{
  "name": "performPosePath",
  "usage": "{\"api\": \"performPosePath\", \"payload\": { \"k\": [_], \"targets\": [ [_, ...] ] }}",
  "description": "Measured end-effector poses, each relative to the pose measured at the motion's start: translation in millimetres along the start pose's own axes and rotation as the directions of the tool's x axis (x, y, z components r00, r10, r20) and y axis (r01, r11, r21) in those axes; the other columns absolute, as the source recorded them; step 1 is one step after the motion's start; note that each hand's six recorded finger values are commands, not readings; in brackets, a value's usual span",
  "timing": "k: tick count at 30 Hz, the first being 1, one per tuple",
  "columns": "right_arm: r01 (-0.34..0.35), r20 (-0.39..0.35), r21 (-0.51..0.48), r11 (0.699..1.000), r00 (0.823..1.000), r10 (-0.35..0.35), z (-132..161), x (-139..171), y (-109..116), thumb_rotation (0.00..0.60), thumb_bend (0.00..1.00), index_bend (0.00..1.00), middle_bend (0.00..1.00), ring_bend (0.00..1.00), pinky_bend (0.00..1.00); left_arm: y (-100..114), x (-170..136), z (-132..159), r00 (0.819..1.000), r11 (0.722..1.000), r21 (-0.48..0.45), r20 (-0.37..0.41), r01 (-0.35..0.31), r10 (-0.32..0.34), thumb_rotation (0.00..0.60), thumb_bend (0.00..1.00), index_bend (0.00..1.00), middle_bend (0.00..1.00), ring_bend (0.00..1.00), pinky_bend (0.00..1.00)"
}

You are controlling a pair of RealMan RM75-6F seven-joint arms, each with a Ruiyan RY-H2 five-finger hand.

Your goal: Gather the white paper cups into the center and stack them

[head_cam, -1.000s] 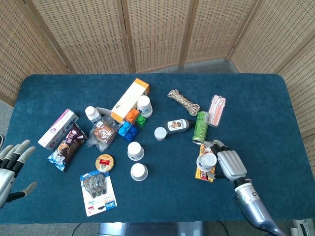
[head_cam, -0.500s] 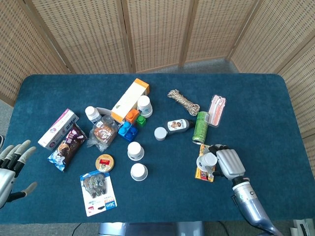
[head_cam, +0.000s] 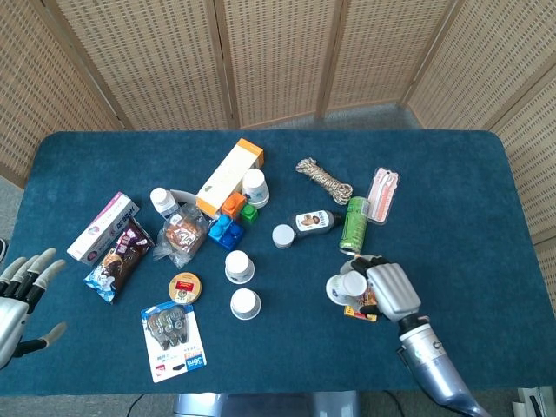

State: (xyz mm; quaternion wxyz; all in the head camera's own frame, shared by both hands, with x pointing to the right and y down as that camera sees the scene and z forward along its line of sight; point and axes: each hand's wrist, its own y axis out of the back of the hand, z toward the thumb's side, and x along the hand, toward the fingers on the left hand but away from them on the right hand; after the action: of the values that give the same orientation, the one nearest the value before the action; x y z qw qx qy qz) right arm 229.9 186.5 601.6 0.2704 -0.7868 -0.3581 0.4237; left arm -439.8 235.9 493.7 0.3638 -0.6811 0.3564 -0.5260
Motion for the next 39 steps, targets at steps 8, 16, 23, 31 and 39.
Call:
{"api": "performPosePath", "payload": {
  "k": [8, 16, 23, 31, 39],
  "targets": [
    [-0.004, -0.089, 0.050, 0.999, 0.996, 0.008, 46.7, -27.8, 4.4, 0.600, 0.39, 0.40, 0.43, 0.31, 0.35, -1.0, -1.3, 0.6, 1.000, 1.000, 0.001, 0.003, 0.005, -0.005, 0.600, 0.28, 0.00, 0.00, 0.00, 0.00],
    [-0.022, -0.117, 0.059, 0.998, 0.993, 0.029, 88.2, -46.8, -0.3, 0.600, 0.44, 0.39, 0.43, 0.31, 0.35, 0.5, 0.0, -2.7, 1.000, 1.000, -0.009, -0.006, 0.004, -0.004, 0.600, 0.28, 0.00, 0.00, 0.00, 0.00],
    [-0.025, -0.148, 0.086, 0.996, 0.988, 0.037, 121.9, -57.0, -3.5, 0.600, 0.43, 0.39, 0.43, 0.31, 0.35, 0.5, -0.2, -4.9, 1.000, 1.000, -0.015, -0.007, 0.009, -0.009, 0.600, 0.28, 0.00, 0.00, 0.00, 0.00],
    [-0.035, -0.161, 0.097, 0.995, 0.986, 0.050, 156.5, -70.6, -12.2, 0.600, 0.43, 0.39, 0.43, 0.30, 0.35, 2.1, -0.2, -7.8, 1.000, 1.000, -0.023, -0.011, 0.008, -0.008, 0.600, 0.28, 0.00, 0.00, 0.00, 0.00],
    [-0.047, -0.155, 0.110, 0.993, 0.986, 0.064, 173.5, -81.4, -25.9, 0.600, 0.43, 0.39, 0.43, 0.30, 0.35, 2.2, -0.6, -8.4, 1.000, 1.000, -0.029, -0.010, 0.012, -0.013, 0.600, 0.28, 0.00, 0.00, 0.00, 0.00]
  ]
}}
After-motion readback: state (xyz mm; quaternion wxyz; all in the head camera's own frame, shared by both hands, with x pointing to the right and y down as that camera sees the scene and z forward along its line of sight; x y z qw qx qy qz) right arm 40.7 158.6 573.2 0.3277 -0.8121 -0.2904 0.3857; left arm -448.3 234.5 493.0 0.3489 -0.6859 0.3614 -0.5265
